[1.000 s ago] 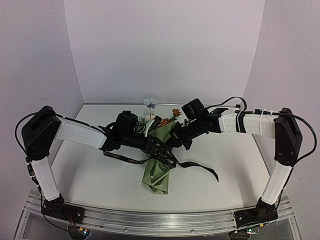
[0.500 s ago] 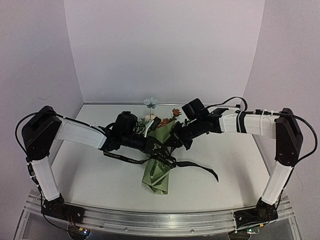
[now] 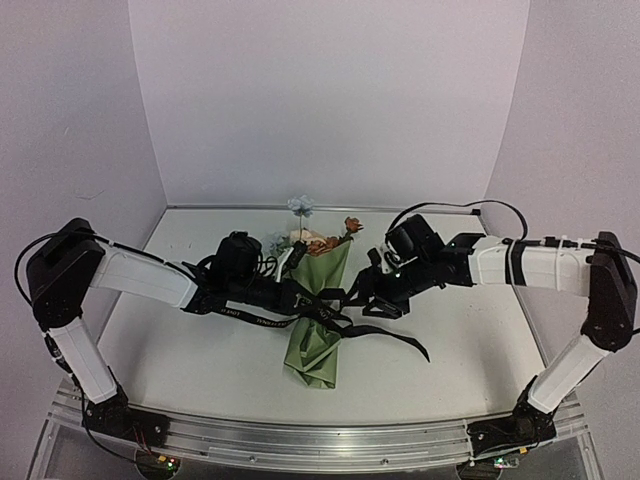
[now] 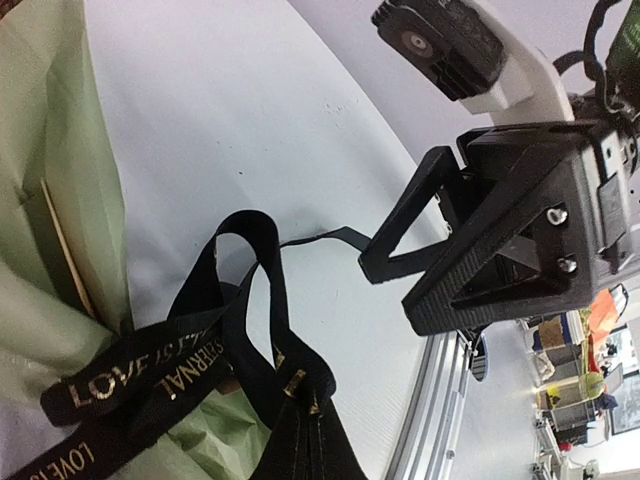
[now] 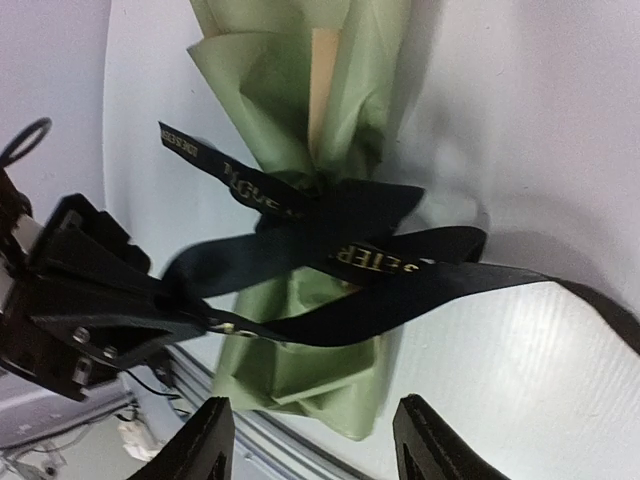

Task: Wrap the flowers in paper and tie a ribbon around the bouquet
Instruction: Pick up the left side of the half-tied ribbon from the folded bouquet.

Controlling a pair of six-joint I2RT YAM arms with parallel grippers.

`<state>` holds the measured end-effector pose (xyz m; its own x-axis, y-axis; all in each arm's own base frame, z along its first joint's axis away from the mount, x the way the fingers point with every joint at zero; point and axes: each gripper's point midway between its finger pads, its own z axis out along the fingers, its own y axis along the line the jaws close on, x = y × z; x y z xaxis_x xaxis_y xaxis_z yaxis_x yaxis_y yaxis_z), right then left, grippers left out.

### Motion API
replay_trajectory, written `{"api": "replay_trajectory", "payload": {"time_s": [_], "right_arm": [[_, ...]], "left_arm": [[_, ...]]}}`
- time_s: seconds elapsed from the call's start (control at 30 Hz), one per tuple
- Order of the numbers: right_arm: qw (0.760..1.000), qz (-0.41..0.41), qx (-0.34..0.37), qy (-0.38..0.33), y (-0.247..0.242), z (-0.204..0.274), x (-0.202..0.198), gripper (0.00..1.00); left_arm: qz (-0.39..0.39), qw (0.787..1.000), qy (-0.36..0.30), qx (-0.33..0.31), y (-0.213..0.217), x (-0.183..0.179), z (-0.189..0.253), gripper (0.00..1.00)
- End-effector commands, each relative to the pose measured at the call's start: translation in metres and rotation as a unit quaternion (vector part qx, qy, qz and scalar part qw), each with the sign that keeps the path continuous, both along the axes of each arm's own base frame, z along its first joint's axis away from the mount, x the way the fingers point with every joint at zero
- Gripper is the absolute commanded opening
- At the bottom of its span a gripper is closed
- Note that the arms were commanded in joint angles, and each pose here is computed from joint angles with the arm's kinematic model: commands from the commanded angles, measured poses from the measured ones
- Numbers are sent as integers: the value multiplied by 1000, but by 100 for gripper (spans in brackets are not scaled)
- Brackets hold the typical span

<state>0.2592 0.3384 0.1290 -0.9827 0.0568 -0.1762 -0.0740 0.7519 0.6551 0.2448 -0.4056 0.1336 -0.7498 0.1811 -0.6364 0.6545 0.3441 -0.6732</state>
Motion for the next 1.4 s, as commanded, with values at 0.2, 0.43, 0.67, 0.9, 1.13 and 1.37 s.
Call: {"api": "replay_trajectory", "payload": {"time_s": [0.2,0.43,0.67,0.9,1.13,1.37], "right_arm": [[972,152,-67,-169,-2,-29,14,59],[965,187,-78,-163,11,-52,18,49],[960,184,-107,-181,10,-63,31,48],[961,189,-112,-171,16,-75,35,44],[960,185,-132,-165,12,-85,38,30],[955,184,-152,-177,6,-51,42,3]], "left_arm": [[50,999,17,-5,15,0,17,0],[60,998,22,3,18,1,17,0],[60,998,24,7,17,2,18,0],[61,998,20,8,17,3,24,0],[62,998,22,7,17,3,26,0],[64,998,26,2,18,2,30,0]]}}
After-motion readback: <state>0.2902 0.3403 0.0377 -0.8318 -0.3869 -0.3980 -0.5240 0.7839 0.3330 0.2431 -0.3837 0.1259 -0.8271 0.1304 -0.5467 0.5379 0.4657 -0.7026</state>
